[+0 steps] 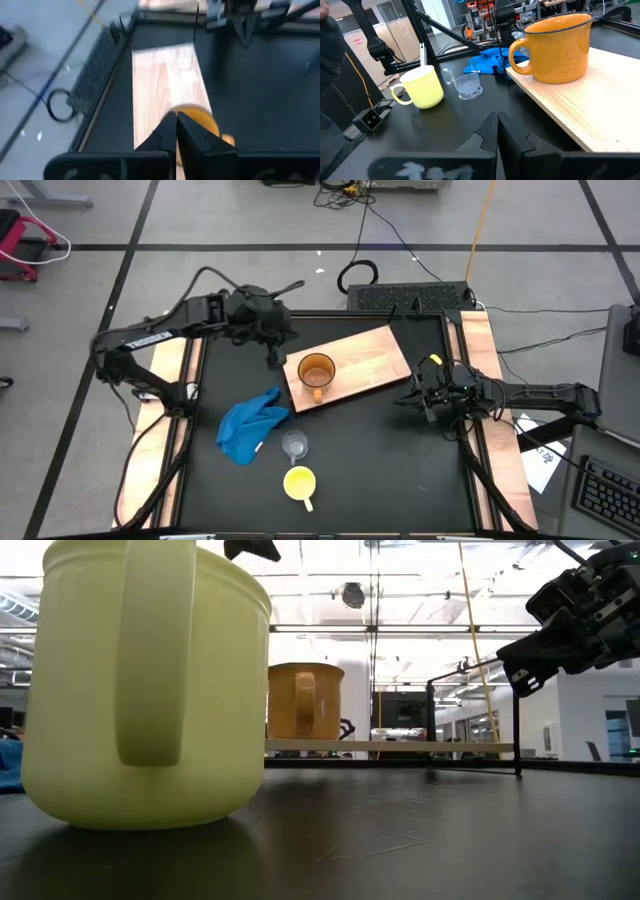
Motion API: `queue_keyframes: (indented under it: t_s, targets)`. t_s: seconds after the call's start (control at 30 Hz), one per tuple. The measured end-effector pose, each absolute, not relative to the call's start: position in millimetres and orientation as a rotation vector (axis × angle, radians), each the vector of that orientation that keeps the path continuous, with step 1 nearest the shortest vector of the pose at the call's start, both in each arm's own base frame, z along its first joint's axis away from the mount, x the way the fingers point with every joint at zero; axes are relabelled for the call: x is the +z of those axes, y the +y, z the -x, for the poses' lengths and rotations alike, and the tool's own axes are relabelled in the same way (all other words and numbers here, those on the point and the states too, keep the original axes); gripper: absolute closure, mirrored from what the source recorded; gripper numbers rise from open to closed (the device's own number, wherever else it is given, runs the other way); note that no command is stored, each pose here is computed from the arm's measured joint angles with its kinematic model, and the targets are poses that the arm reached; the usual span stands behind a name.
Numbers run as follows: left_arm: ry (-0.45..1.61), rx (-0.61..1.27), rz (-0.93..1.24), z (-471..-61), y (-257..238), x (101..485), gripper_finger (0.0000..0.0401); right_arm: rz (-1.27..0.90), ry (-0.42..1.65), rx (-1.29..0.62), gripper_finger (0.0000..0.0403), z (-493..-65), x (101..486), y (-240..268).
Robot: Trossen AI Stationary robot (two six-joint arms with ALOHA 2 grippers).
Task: Stack small to large cups/mugs on shelf
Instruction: Put the yellow mug on the shelf
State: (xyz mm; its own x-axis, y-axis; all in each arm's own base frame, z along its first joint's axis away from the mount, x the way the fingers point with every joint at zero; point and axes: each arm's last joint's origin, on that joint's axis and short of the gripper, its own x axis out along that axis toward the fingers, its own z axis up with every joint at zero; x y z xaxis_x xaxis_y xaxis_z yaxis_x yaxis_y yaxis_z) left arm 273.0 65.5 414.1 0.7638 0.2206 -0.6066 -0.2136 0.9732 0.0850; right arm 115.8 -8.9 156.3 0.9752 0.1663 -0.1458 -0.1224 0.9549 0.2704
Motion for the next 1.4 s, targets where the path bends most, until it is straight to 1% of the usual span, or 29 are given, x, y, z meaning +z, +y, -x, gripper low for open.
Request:
queue_keyframes:
  t_s: [0.1,0.17,0.3,0.57,0.77,0.97,1.13,1.4]
  targets:
    - [0.614,0.231,-0.03,-264,59,410,0.0398,-0.262,0.168,0.147,0.0403,-116,156,-9]
    - [0.529,0.227,-0.034,-259,55,406,0.0398,-0.261,0.171,0.147,0.0403,-116,156,-9]
    - [0.418,0.228,-0.032,-239,48,382,0.0399,-0.257,0.173,0.147,0.0403,-116,156,-9]
    - [0.227,0.173,0.021,-198,27,311,0.04,-0.257,0.174,0.147,0.0403,-116,156,-9]
    - [0.001,-0.004,0.092,-179,10,269,0.04,-0.246,0.173,0.148,0.0403,-116,156,-9]
    - [0.005,-0.008,0.089,-164,3,226,0.0401,-0.227,0.172,0.149,0.0403,-116,156,-9]
    - [0.007,-0.005,0.083,-157,2,198,0.0401,-0.218,0.171,0.15,0.0403,-116,156,-9]
    - [-0.036,0.026,0.081,-145,3,173,0.0401,-0.172,0.167,0.153,0.0403,-116,156,-9]
